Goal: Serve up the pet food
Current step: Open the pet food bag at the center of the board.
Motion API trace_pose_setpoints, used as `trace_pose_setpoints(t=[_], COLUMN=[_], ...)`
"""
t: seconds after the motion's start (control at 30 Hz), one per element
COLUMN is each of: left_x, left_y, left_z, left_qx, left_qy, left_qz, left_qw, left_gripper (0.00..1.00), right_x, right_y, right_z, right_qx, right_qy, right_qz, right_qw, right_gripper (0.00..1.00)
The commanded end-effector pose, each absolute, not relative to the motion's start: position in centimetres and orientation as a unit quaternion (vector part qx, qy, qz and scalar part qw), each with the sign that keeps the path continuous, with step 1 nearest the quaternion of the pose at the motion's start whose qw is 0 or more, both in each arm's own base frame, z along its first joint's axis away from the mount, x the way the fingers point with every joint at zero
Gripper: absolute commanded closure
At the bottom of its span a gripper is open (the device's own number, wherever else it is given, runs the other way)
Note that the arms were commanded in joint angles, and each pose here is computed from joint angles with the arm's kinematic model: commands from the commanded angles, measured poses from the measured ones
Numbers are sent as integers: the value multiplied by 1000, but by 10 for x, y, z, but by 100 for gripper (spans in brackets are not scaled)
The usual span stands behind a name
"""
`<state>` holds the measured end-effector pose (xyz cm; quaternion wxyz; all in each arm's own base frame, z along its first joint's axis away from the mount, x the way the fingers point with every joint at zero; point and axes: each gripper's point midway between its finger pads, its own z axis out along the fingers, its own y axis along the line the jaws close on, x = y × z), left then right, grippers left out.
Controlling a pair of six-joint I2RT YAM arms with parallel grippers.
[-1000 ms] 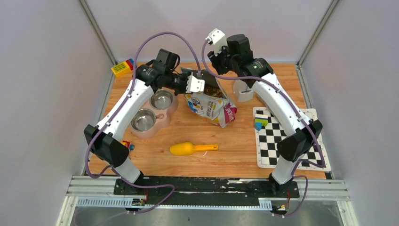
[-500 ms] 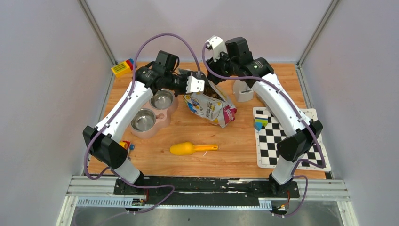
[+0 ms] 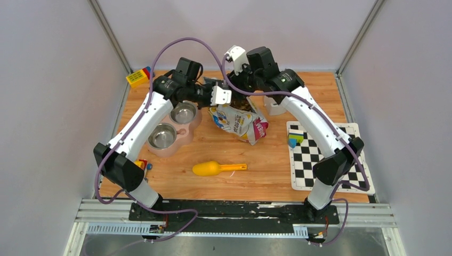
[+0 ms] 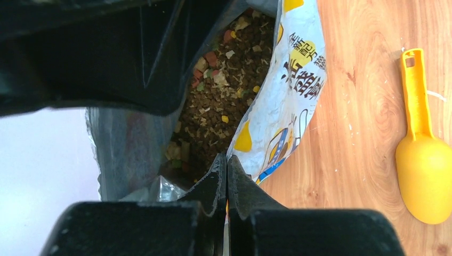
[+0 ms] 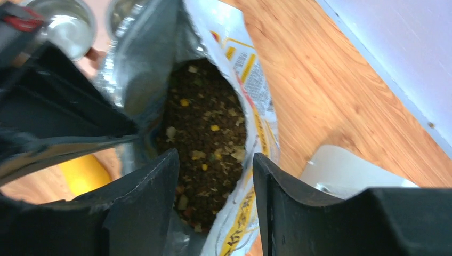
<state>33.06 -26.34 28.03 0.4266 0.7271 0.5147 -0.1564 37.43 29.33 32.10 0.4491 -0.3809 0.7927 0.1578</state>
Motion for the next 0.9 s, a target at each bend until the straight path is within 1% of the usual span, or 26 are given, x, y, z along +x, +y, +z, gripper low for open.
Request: trace_pose_setpoints(t=[0.0, 0.17, 0.33, 0.4, 0.43, 0.47, 0.5, 0.53, 0.6, 0.77, 0.87], left_x=[306, 301, 300, 303, 304, 305, 306, 308, 317, 359, 375], left_y=[-265, -264, -264, -264, -263, -264, -264, -264, -265, -280, -291], left_z=[300, 303, 303, 302, 302, 302, 302, 301, 298, 303, 316], left_qx=[723, 724, 725, 724, 724, 725, 726, 727, 727, 701, 685], left_qy=[503, 500, 500, 503, 505, 504, 503, 504, 506, 523, 525], left_qz=[-183, -188, -189, -186, -184, -180, -178, -177, -167, -143, -145], left_qw=[436, 436, 435, 433, 433, 433, 434, 432, 433, 463, 484], left_gripper=[100, 100, 100, 100, 100, 100, 100, 100, 100, 100, 100], right_x=[401, 403, 417, 419, 421, 426, 430, 435, 450, 494, 503], right_y=[268, 265, 258, 257, 256, 251, 249, 246, 239, 205, 196], right_z=[314, 328, 290, 276, 272, 270, 275, 282, 303, 378, 420], right_qx=[-353, -353, -368, -374, -374, -371, -367, -360, -342, -285, -273], right_qy=[805, 792, 809, 816, 818, 819, 818, 816, 807, 769, 733], right_qz=[71, 62, 11, 3, -6, -20, -31, -37, -39, -53, -66], right_qw=[472, 494, 459, 441, 438, 437, 442, 451, 479, 570, 620], right_gripper=[47, 49, 53, 57, 67, 78, 94, 100, 100, 100, 100])
